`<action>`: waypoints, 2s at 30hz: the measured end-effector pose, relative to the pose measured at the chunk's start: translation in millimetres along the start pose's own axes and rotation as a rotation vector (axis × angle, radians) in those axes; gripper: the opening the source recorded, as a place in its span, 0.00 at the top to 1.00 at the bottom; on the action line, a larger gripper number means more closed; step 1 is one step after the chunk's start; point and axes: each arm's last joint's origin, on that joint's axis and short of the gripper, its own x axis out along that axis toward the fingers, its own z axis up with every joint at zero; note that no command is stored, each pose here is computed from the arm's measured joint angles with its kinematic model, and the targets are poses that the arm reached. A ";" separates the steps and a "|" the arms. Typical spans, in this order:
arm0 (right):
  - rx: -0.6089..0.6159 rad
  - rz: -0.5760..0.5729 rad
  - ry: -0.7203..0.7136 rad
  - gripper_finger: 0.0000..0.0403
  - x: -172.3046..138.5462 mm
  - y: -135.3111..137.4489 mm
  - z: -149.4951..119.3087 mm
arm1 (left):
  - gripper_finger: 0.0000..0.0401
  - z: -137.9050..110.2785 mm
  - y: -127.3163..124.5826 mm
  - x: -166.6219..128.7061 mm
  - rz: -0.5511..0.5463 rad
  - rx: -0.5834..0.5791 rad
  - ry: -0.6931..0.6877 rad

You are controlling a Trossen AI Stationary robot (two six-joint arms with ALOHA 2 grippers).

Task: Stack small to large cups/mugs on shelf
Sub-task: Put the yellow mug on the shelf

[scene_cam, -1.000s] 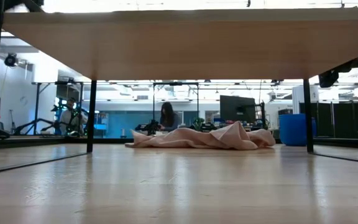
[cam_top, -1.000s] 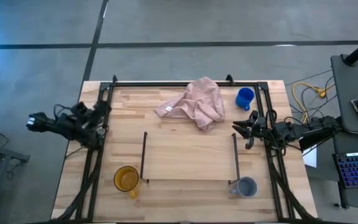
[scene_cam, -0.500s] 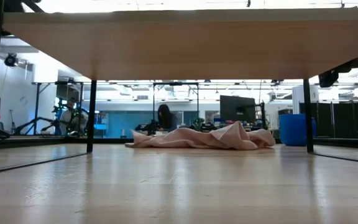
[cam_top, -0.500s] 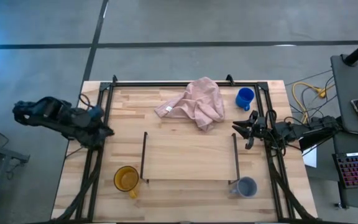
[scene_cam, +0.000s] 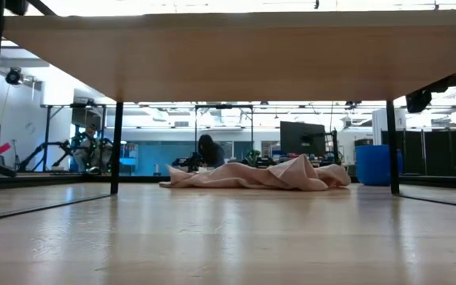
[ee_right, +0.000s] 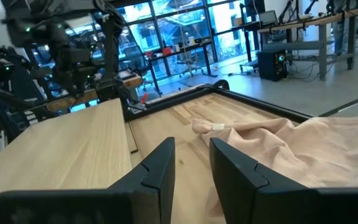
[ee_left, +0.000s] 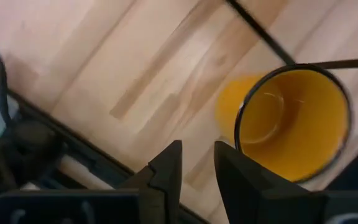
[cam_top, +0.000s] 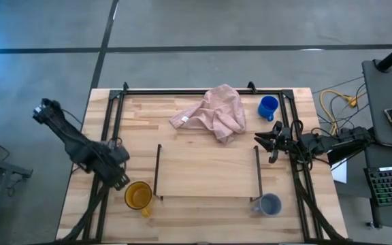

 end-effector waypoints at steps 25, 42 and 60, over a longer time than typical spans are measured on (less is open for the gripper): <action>-0.007 -0.001 0.000 0.77 0.0 0.0 0.0 | 0.57 -17.7 -57.4 50.8 0.098 -0.137 0.029; -0.009 -0.001 0.000 0.77 0.0 0.0 0.1 | 0.57 -20.5 -51.3 70.0 0.088 -0.217 0.034; -0.009 -0.001 0.001 0.77 0.0 0.0 -0.1 | 0.73 -21.7 -48.1 80.6 0.096 -0.271 0.031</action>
